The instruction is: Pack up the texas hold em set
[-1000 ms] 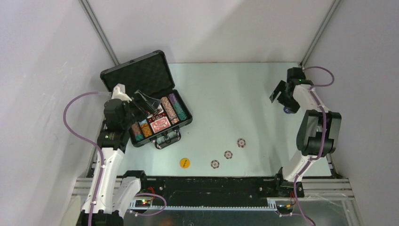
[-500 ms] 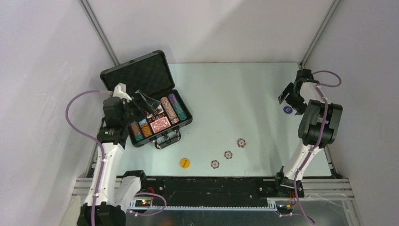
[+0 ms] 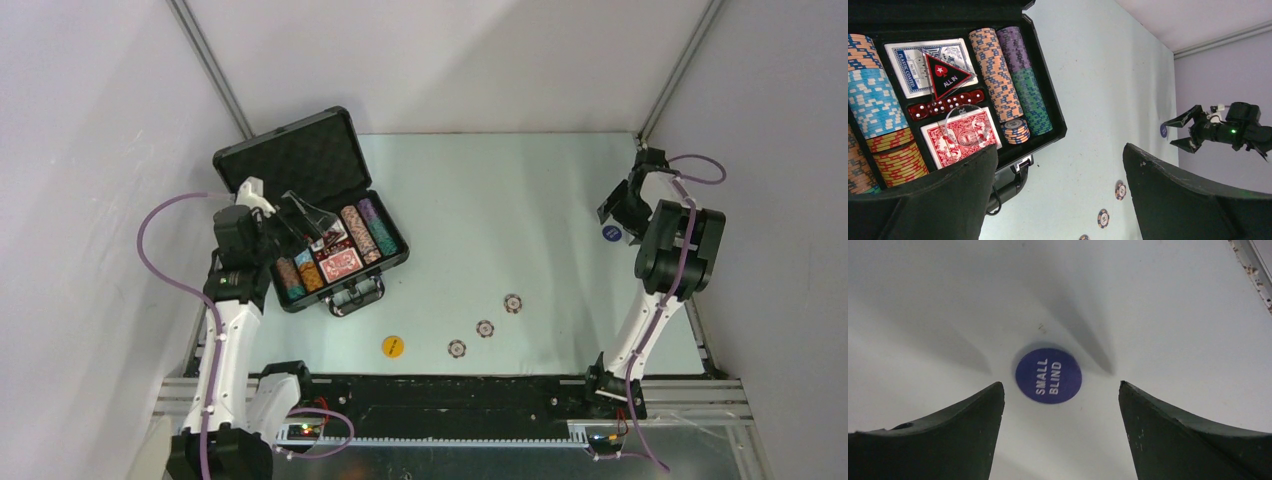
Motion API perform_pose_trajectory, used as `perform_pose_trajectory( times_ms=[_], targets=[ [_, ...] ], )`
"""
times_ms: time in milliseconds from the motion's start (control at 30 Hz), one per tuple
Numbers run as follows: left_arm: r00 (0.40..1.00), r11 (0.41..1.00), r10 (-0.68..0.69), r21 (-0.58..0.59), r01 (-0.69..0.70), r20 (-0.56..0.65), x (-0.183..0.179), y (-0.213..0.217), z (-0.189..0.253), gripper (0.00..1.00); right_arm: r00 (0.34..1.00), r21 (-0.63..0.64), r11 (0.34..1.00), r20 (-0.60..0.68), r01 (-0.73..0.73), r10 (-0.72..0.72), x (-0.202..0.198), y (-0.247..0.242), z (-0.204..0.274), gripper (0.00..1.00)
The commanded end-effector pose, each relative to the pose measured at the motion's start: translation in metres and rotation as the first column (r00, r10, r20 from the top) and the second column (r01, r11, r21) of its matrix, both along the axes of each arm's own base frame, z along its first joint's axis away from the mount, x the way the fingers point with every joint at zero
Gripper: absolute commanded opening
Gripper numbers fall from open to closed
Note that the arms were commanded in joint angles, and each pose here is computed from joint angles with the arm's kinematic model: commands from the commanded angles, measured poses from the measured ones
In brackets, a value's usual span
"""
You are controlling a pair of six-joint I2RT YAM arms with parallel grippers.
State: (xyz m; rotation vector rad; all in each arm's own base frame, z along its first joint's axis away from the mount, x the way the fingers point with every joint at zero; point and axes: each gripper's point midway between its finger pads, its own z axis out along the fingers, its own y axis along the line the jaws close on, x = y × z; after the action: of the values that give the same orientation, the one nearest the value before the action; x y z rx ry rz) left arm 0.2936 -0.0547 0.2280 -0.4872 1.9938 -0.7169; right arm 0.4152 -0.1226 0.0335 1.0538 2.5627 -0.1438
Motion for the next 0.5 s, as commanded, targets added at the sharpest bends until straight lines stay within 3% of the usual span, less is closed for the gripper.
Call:
perform_pose_trajectory(
  times_ms=[0, 233, 467],
  targets=[
    [0.998, 1.0, -0.027, -0.006, 0.028, 0.048, 0.0014, -0.0026, 0.0173, 1.0, 1.0, 0.008, 1.0, 0.022, 0.01, -0.011, 0.0141, -0.0084, -0.0049, 0.86],
    [0.998, 1.0, -0.022, -0.005, 0.022, 0.05, 0.0012, -0.0005, 0.0177, 1.0, 1.0, 0.028, 1.0, 0.015, 0.004, -0.005, 0.0182, -0.0063, -0.0121, 0.72],
    [0.999, 1.0, -0.02, -0.006, 0.021, 0.05, 0.0012, -0.0001, 0.0175, 1.0, 1.0, 0.011, 1.0, -0.006, -0.008, 0.008, 0.0216, -0.007, -0.0119, 0.7]
  ],
)
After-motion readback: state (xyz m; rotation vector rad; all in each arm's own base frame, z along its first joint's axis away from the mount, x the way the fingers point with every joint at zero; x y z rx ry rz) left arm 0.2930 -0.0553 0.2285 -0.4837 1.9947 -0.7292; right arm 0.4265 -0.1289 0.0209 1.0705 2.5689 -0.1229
